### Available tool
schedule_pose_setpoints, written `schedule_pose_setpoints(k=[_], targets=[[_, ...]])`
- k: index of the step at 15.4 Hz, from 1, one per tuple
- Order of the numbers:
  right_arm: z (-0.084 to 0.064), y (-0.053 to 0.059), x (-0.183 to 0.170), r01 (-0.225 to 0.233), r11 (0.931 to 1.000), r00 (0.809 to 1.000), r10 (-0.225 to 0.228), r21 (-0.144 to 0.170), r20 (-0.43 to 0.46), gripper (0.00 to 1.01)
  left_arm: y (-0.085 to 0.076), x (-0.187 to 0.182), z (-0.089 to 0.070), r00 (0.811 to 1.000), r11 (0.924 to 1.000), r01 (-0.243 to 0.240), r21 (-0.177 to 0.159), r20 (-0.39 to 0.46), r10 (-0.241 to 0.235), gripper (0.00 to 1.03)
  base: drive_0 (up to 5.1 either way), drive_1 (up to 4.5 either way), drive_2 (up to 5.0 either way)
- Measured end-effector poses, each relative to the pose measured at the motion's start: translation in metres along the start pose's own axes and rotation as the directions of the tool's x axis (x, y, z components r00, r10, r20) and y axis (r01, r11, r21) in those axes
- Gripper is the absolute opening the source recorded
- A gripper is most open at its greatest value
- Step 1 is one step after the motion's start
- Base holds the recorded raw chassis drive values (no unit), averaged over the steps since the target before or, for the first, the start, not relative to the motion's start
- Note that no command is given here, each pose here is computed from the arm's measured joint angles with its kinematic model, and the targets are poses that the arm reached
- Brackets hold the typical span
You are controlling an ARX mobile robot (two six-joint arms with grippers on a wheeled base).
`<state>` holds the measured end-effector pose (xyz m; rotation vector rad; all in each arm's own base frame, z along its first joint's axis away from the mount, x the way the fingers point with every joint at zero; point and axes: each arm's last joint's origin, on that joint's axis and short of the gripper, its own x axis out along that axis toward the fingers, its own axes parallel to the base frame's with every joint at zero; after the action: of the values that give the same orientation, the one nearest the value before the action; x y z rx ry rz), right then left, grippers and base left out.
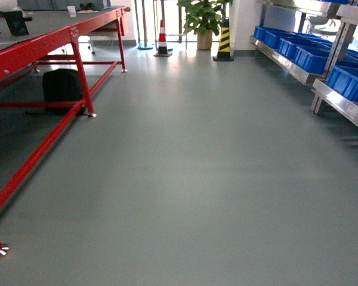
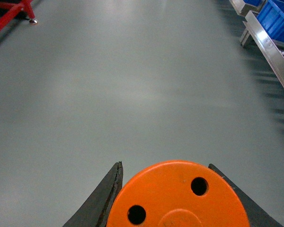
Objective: Sort blue parts and orange caps into right shelf containers
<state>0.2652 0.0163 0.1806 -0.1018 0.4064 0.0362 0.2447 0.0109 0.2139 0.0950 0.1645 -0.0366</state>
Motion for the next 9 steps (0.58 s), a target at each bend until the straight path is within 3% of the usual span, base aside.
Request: schedule_pose_setpoints(k=[9], targets=[[-0.0001, -0.0002, 0.0, 0.001, 1.0, 1.0, -0.001, 0.0, -0.001, 0.43, -0.0001, 0.0001, -0.0004, 1.0, 1.0, 0.001, 0.0, -0.004, -0.001, 0.44, 0.0, 0.0, 0.0]])
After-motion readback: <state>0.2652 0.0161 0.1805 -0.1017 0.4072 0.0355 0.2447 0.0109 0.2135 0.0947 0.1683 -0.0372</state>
